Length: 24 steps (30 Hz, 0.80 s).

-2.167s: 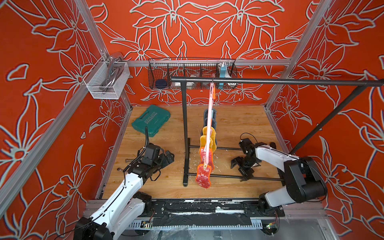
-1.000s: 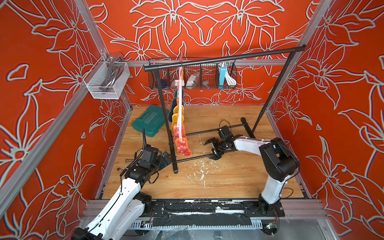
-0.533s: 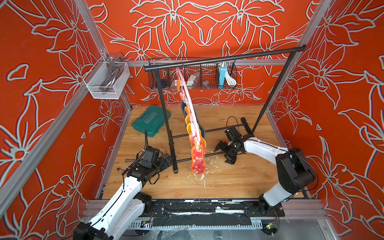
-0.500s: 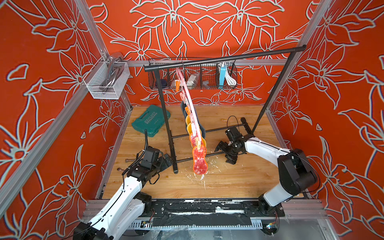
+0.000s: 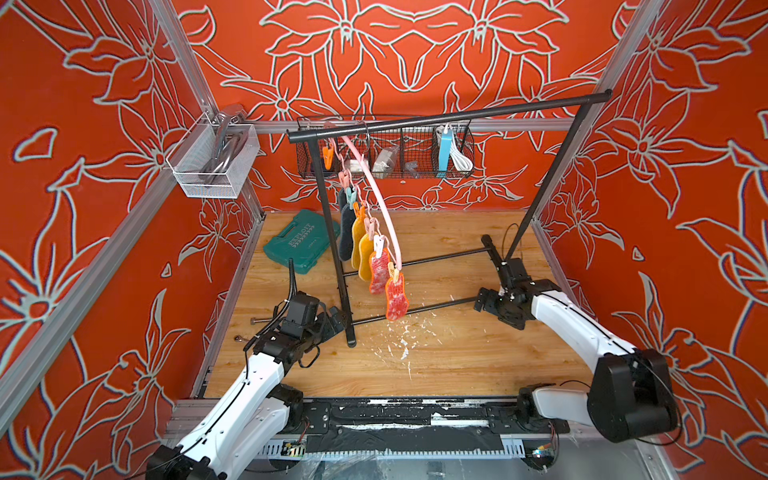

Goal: Take the shoe insoles off the hanger
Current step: Move the clothesline to the center of the board.

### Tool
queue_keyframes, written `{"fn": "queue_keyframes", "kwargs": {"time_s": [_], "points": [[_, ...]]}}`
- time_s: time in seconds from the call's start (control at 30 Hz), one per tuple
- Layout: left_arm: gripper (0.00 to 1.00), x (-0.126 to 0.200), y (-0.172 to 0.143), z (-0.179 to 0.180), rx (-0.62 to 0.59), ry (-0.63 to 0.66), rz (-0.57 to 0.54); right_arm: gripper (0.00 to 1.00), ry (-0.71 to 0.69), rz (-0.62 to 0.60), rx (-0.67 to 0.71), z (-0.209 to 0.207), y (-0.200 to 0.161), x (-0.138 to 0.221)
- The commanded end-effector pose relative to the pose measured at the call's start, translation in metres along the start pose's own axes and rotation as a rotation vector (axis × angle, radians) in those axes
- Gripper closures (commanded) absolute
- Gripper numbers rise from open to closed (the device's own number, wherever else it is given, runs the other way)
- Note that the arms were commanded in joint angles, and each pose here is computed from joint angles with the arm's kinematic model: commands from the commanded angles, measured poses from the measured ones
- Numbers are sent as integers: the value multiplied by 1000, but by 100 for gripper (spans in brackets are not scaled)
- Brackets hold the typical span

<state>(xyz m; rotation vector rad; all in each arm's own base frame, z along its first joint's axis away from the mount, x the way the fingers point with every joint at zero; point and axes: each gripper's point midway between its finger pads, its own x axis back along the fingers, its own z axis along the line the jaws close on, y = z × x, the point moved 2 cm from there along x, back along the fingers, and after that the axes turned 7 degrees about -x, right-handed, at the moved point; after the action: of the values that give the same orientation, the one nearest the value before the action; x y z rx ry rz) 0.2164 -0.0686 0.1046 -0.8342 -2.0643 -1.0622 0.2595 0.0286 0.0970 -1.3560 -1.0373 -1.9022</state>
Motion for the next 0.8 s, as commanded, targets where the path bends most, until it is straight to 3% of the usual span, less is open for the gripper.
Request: {"fn": "queue_keyframes", "kwargs": {"time_s": [0.0, 0.23, 0.5, 0.77], "points": [[2, -2, -2, -1, 2, -8, 11, 0, -85, -84, -34, -27, 27, 0], [2, -3, -4, 2, 13, -10, 2, 0, -50, -175, -234, -59, 84, -8], [2, -4, -5, 1, 13, -15, 5, 0, 39, -266, -242, -47, 132, -30], [2, -4, -5, -1, 15, -26, 2, 4, 178, -176, -249, -29, 121, -61]]}}
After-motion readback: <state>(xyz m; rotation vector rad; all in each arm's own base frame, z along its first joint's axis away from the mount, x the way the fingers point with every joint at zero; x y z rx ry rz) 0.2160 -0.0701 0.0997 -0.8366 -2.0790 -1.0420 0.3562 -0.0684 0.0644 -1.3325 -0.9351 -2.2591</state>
